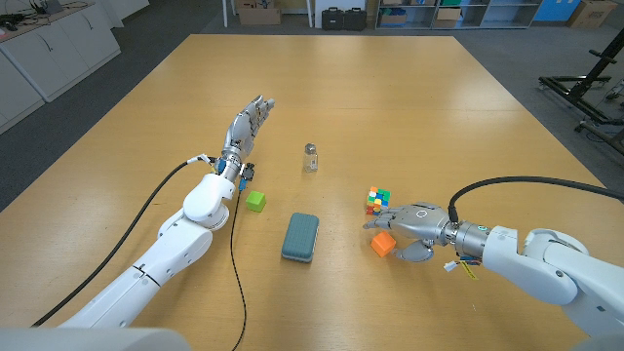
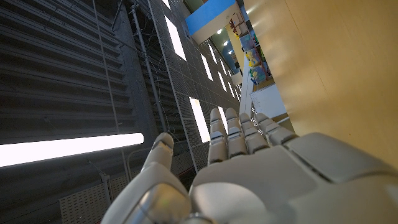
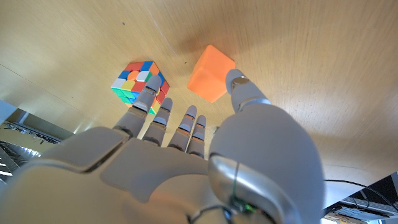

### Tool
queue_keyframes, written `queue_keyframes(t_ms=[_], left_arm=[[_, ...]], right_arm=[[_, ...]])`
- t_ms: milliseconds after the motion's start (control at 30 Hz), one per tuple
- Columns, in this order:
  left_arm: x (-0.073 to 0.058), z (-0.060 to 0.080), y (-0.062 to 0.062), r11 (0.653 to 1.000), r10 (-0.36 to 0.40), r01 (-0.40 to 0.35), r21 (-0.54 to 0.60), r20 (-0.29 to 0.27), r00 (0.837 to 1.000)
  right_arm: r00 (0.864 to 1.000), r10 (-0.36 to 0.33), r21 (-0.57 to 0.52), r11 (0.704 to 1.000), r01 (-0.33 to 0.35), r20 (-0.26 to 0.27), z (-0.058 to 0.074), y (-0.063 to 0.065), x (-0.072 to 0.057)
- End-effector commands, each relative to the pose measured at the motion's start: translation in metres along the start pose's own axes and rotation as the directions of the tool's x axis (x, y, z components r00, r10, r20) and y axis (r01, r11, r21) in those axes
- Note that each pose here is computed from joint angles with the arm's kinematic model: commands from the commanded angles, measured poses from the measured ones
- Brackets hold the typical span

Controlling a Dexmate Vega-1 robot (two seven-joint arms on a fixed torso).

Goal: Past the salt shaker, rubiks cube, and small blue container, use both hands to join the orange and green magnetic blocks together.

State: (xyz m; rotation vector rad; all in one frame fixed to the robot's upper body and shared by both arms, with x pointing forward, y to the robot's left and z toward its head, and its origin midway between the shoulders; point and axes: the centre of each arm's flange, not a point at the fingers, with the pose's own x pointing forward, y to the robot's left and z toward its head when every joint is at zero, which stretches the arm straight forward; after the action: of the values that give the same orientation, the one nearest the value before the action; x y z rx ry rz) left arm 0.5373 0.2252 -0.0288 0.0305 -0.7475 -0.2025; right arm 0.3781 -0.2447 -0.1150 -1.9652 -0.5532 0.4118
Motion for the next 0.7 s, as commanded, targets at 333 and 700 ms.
queue_keyframes(t_ms=[333, 700], left_arm=[[0.000, -0.003, 0.001, 1.000, -0.002, 0.002, -0.002, -0.004, 1.000], [-0.003, -0.003, 0.001, 1.000, -0.009, 0.009, 0.004, -0.011, 1.000]], right_arm=[[1.000, -0.016, 0.015, 1.000, 0.016, 0.010, 0.005, 0.013, 0.011], [0.999, -0.040, -0.017, 0.999, 0.040, 0.016, 0.005, 0.018, 0.017]])
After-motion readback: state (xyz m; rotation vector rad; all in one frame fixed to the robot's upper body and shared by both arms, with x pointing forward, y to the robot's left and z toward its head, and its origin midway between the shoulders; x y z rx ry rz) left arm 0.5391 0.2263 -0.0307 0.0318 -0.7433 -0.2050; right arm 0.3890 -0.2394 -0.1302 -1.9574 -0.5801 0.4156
